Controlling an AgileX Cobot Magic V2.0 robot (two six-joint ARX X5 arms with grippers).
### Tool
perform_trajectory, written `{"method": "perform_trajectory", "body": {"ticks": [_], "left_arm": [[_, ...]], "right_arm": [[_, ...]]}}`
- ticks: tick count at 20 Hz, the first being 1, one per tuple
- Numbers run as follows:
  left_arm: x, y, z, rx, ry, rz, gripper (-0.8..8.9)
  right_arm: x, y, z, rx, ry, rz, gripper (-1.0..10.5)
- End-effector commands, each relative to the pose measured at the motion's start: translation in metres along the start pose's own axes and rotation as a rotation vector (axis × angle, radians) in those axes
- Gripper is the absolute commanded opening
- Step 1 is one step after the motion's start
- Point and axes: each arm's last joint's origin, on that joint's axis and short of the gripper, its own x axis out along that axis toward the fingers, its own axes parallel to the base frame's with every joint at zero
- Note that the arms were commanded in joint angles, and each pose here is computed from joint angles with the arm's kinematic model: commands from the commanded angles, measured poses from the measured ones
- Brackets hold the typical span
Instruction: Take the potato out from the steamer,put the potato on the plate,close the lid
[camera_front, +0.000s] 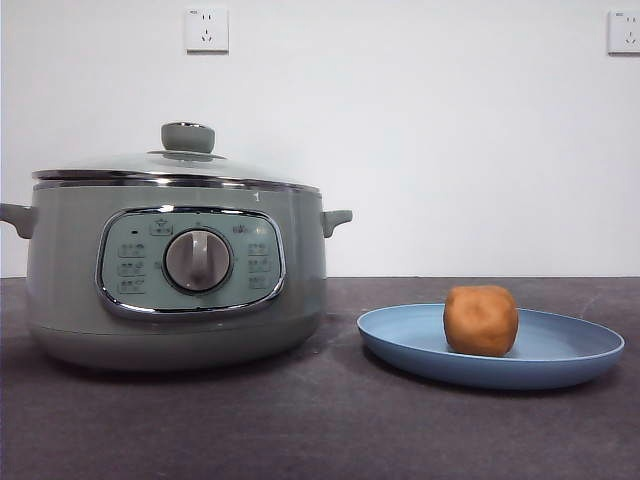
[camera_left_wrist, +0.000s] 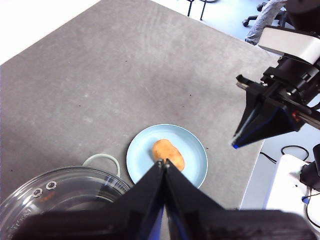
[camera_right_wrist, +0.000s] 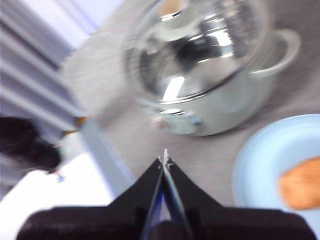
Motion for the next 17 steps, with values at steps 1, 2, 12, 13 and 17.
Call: {"method": "perform_trajectory", "body": {"ticks": [1, 2, 12, 13, 17], "left_arm": [[0.002, 0.000, -0.005, -0.031, 0.053, -0.012, -0.03], [0.002, 0.000, -0.005, -0.031, 0.053, -0.012, -0.03], [-0.026, -0.005, -0.006, -0.011, -0.012, 0.087, -0.03], [-0.043, -0.010, -0.009, 0.000, -0.041, 0.143, -0.03], [-0.094, -0.034, -0.026, 0.006, -0.139, 0.283, -0.03]], "right_arm": [[0.001, -0.002, -0.001, -0.008, 0.007, -0.057, 0.0], [0.000, -0.002, -0.001, -0.007, 0.008, -0.070, 0.0], [0.000, -0.003, -0.001, -0.007, 0.009, -0.084, 0.0], [0.000, -0.003, -0.001, -0.007, 0.009, -0.084, 0.0], [0.000, -0.003, -0.001, -0.007, 0.009, -0.084, 0.0]]}}
